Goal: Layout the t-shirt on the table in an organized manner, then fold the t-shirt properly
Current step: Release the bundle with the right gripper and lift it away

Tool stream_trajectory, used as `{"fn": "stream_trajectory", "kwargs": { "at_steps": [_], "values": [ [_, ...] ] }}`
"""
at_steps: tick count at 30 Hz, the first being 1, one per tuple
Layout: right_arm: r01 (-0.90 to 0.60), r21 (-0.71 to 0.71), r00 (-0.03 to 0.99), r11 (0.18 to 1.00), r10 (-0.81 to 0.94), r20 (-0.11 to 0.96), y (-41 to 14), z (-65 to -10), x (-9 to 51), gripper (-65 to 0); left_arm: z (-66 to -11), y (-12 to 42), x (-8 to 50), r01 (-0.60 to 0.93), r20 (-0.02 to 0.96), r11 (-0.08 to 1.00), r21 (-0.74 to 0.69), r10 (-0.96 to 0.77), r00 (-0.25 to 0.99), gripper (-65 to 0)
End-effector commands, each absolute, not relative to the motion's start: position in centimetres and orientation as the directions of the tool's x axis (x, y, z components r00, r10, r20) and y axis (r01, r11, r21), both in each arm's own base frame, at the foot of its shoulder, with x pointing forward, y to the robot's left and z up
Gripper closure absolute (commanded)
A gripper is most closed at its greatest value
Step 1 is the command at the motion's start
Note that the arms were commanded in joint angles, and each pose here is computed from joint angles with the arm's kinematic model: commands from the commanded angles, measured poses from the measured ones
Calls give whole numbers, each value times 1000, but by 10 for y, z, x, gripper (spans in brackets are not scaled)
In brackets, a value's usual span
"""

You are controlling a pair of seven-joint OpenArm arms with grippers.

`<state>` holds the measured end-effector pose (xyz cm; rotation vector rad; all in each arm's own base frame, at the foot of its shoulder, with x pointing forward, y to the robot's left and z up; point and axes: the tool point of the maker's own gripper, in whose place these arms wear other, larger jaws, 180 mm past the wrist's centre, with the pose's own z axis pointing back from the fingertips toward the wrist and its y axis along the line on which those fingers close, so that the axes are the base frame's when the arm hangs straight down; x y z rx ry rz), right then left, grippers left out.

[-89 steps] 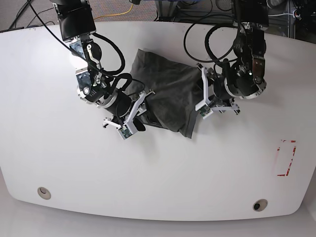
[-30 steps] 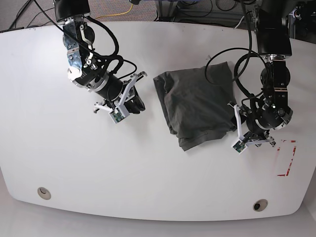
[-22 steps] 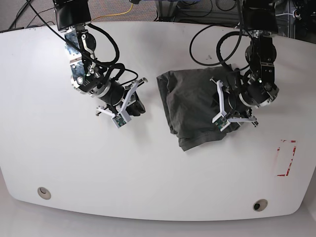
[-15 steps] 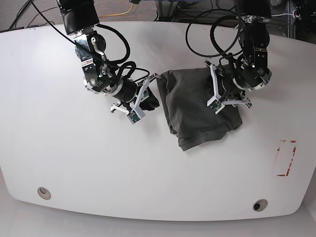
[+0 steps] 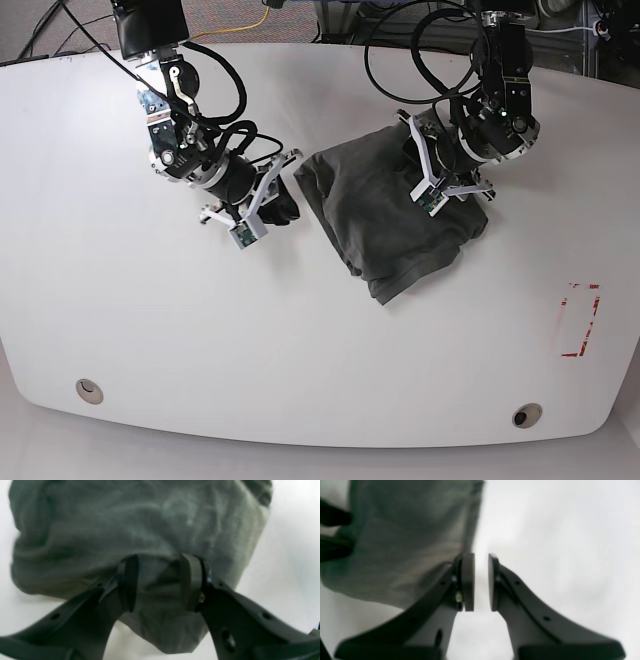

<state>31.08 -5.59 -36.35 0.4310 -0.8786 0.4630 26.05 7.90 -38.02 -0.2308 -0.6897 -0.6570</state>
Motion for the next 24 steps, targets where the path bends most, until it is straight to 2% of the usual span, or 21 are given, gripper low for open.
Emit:
{"fn": "stream_trajectory", "kwargs": {
  "at_steps": [1,13,18,24],
  "values": [
    [-558,145,498,817,191,846,-58,-341,316,-86,-380,98,263,628,643,777,47,-505,576,-243],
    [-528,106,479,842,192,857,-77,-318,304,-87,-383,202,260,552,524,813,184,-557,644,-243],
    [-532,103,470,840,193,861,-75,-314,300,-87,-369,227,264,515,547,835,194,-528,650,-243],
    [-531,106,475,841,192,859,-75,-316,298,-87,-342,224,270,503,621,842,194,-503,602,-243]
  ]
}}
